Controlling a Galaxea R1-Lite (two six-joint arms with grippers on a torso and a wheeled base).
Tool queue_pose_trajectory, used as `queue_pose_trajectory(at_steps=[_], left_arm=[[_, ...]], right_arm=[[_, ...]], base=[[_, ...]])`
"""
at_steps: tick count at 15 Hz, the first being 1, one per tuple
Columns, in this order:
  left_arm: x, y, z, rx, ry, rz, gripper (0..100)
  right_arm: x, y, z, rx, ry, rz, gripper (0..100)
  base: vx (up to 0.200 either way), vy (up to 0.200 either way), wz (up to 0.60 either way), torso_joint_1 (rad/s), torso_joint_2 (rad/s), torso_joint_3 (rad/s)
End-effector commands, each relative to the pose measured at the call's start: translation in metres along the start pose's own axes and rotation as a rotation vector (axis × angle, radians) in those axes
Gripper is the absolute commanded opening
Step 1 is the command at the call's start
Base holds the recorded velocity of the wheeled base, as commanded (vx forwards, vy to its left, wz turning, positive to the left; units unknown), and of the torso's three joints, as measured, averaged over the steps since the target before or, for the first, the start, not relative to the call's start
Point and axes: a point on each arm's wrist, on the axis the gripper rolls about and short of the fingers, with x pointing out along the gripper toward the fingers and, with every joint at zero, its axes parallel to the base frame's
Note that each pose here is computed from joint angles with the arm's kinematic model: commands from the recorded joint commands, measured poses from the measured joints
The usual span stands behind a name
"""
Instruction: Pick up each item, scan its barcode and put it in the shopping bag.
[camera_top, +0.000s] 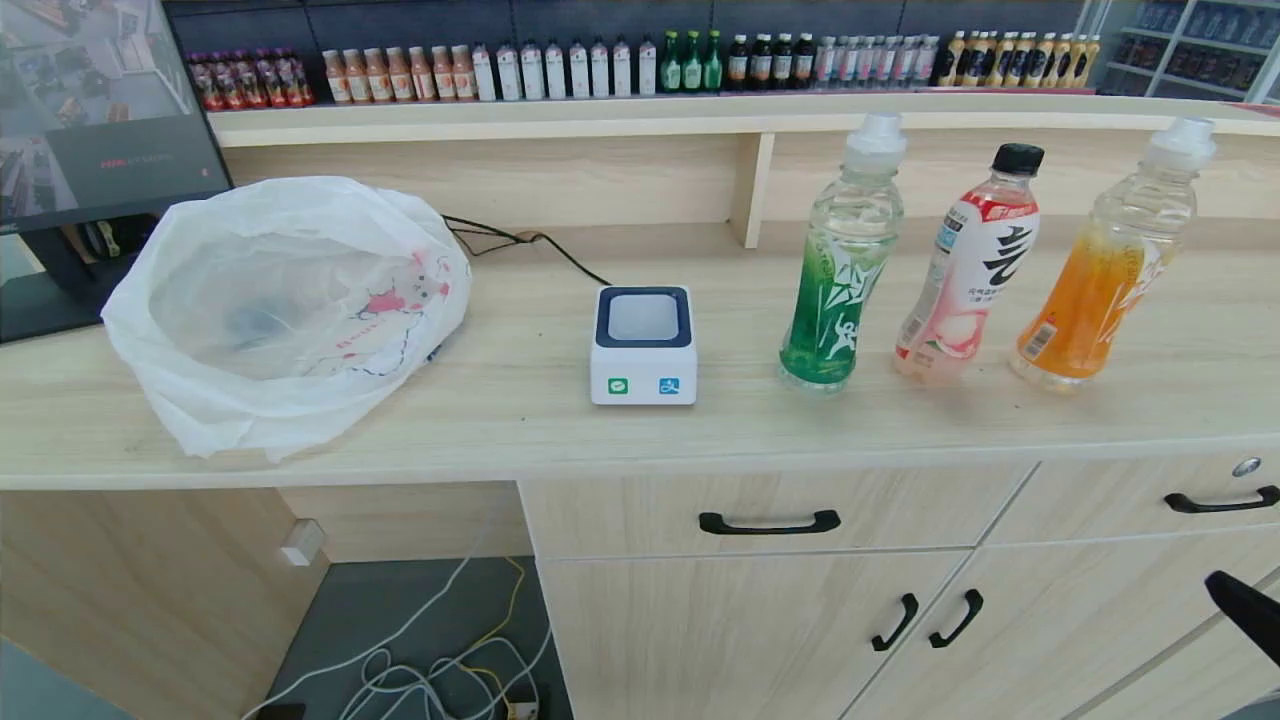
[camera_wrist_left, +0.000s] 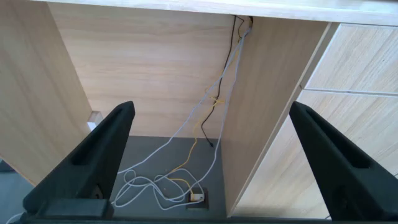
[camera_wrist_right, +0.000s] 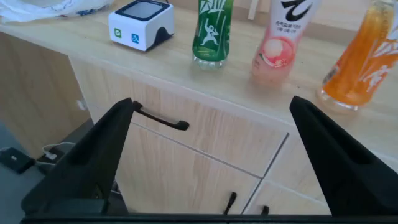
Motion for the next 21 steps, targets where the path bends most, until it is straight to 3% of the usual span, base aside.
queue_pose_trajectory(at_steps=[1, 3, 9, 10, 16, 21], left_arm=[[0.000, 0.000, 0.000, 0.000, 0.000, 0.000, 100], [0.000, 0.000, 0.000, 0.000, 0.000, -0.002, 100], [0.000, 0.000, 0.000, 0.000, 0.000, 0.000, 100], [0.000, 0.000, 0.000, 0.000, 0.000, 0.000, 100], [0.000, 0.000, 0.000, 0.000, 0.000, 0.000, 100], [0.000, 0.000, 0.000, 0.000, 0.000, 0.000, 100]], right_arm=[[0.058, 0.006, -0.005, 0.008, 0.057, 0.124, 100], [0.089, 0.005, 0.002, 0.024, 0.008, 0.132, 100], [0.132, 0.016, 0.009, 0.039, 0.016, 0.193, 100], [0.135, 0.020, 0.012, 0.082, -0.017, 0.215, 100], [0.154, 0.033, 0.003, 0.067, -0.186, 0.130, 100], [0.164, 0.040, -0.005, 0.073, -0.168, 0.104, 100]], base=[[0.000, 0.000, 0.00, 0.000, 0.00, 0.000], [0.000, 0.000, 0.00, 0.000, 0.00, 0.000], [0.000, 0.000, 0.00, 0.000, 0.00, 0.000], [0.000, 0.000, 0.00, 0.000, 0.00, 0.000], [0.000, 0.000, 0.00, 0.000, 0.00, 0.000], [0.000, 0.000, 0.00, 0.000, 0.00, 0.000]])
